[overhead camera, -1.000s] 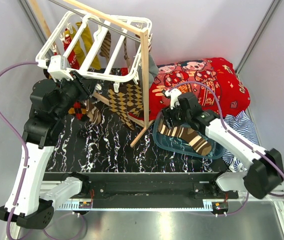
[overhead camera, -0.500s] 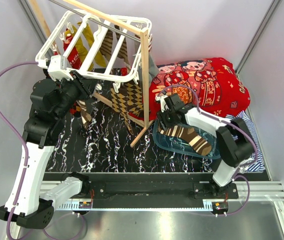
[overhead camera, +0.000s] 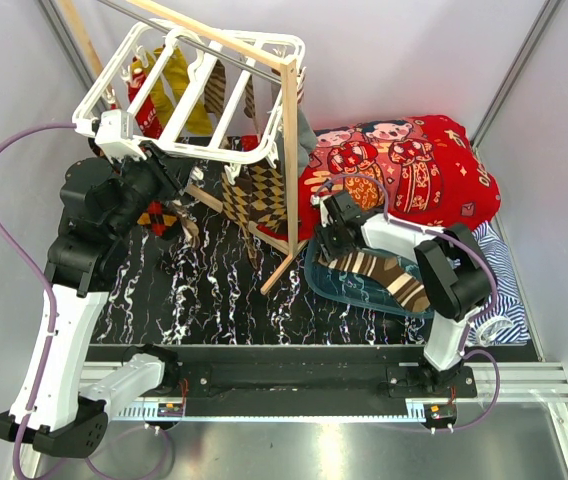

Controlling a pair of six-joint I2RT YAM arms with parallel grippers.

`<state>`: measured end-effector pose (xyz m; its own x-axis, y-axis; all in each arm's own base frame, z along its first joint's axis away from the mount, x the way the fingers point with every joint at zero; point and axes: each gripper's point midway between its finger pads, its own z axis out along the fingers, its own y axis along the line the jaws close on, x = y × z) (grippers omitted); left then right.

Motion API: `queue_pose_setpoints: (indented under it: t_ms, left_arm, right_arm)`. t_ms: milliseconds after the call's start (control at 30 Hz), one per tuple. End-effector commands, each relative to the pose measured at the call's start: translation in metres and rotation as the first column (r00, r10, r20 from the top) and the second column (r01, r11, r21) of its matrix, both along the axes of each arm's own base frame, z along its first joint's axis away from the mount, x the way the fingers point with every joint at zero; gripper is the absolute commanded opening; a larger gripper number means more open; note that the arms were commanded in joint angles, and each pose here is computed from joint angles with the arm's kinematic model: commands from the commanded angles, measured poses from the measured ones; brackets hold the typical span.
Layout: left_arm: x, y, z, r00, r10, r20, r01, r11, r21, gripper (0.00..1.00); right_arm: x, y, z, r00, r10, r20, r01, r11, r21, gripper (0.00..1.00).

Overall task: Clip the socks to the hanger
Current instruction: Pick up the sock from the bin.

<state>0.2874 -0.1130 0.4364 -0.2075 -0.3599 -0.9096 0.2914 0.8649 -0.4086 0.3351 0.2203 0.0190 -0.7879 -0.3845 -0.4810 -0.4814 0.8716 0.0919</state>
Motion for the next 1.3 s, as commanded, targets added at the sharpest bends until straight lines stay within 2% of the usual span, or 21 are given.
queue_pose_setpoints:
  t_ms: [0, 167, 300, 433, 600, 967, 1033, 1133, 1167, 1267]
  left_arm:
    - [-0.002, 0.001, 0.013, 1.0, 0.001, 0.024, -0.001, 1.0, -0.01, 0.0]
    - [-0.003, 0.002, 0.013, 1.0, 0.004, 0.026, -0.004, 1.0, -0.007, 0.0]
    - [-0.003, 0.001, 0.014, 1.0, 0.001, 0.028, -0.001, 1.0, -0.008, 0.0]
    - [-0.003, 0.001, 0.016, 1.0, 0.003, 0.029, -0.002, 1.0, -0.01, 0.0]
    - [-0.003, 0.001, 0.015, 1.0, 0.001, 0.027, -0.001, 1.0, -0.009, 0.0]
    - [-0.005, 0.003, 0.014, 1.0, 0.008, 0.027, -0.008, 1.0, -0.006, 0.0]
    - [-0.005, 0.003, 0.015, 0.999, 0.008, 0.032, -0.008, 1.0, -0.005, 0.0]
    - [-0.005, 0.002, 0.016, 1.0, 0.004, 0.029, -0.004, 1.0, -0.008, 0.0]
    - [-0.006, 0.003, 0.017, 0.999, 0.004, 0.034, -0.004, 1.0, -0.009, 0.0]
    - [-0.007, 0.001, 0.019, 0.999, -0.003, 0.033, 0.004, 1.0, -0.016, 0.0]
  right_arm:
    - [-0.015, -0.034, 0.01, 0.994, -0.104, -0.032, 0.1, 0.989, -0.111, 0.44]
    - [-0.029, -0.034, 0.021, 0.991, -0.11, -0.081, 0.103, 0.99, -0.093, 0.45]
    - [-0.022, -0.021, 0.044, 0.998, -0.049, -0.037, 0.048, 0.998, -0.026, 0.49]
    - [-0.011, -0.015, 0.064, 1.0, -0.001, 0.022, 0.002, 1.0, -0.006, 0.49]
    - [-0.01, -0.013, 0.045, 0.999, 0.037, -0.021, -0.038, 0.999, -0.035, 0.46]
    - [-0.014, -0.022, 0.002, 0.993, 0.022, -0.112, -0.035, 0.992, -0.118, 0.4]
    - [-0.019, -0.024, -0.004, 0.991, 0.02, -0.136, -0.037, 0.991, -0.127, 0.37]
    - [-0.022, -0.026, -0.004, 0.99, 0.017, -0.142, -0.035, 0.991, -0.126, 0.25]
    - [-0.022, -0.025, 0.003, 0.992, 0.017, -0.127, -0.032, 0.993, -0.115, 0.2]
    - [-0.024, -0.023, 0.022, 0.996, 0.028, -0.09, -0.035, 0.996, -0.079, 0.15]
